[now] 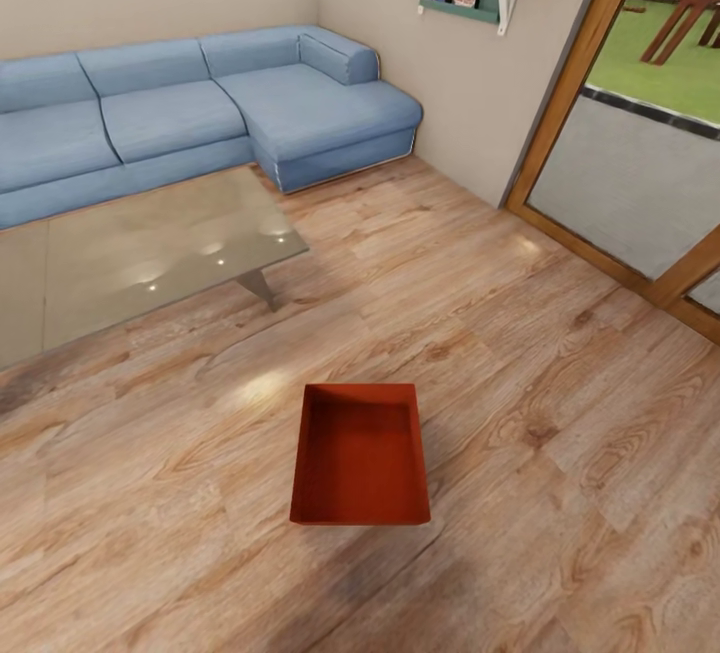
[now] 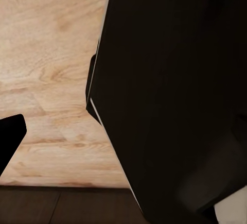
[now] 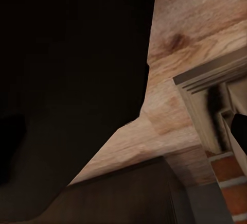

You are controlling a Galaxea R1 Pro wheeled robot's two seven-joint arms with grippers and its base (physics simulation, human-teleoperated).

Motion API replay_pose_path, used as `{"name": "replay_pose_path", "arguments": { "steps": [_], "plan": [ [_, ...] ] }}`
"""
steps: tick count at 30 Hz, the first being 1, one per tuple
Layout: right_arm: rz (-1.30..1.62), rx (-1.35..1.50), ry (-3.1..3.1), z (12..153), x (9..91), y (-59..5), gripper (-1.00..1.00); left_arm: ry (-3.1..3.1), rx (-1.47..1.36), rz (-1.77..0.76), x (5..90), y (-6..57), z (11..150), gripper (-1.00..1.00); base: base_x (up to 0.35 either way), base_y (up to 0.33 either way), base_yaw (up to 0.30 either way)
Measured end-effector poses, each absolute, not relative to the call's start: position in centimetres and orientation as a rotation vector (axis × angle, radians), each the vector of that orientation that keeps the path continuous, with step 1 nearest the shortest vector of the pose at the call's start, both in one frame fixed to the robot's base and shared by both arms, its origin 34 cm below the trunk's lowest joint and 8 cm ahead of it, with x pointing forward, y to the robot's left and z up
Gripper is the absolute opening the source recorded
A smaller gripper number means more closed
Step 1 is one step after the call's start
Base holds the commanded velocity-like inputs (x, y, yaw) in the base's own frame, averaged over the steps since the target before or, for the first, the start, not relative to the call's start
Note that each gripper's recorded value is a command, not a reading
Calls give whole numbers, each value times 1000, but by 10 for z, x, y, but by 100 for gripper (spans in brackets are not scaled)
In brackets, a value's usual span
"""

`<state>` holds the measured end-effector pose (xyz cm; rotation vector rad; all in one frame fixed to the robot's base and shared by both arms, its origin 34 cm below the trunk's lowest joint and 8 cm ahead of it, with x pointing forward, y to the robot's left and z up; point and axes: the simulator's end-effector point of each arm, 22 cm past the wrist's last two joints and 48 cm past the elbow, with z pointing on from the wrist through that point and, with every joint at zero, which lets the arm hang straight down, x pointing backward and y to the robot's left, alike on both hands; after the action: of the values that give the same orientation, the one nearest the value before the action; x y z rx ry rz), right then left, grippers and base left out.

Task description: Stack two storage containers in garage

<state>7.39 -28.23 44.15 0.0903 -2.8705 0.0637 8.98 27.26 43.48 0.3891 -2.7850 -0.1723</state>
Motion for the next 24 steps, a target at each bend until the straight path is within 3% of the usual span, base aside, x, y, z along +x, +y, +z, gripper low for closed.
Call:
{"name": "replay_pose_path", "arguments": {
  "steps": [24],
  "plan": [
    [61, 94, -2870, 438, 74, -280, 100, -2786, 387, -170, 90, 272, 431, 100, 0, 0, 0]
  ]
}}
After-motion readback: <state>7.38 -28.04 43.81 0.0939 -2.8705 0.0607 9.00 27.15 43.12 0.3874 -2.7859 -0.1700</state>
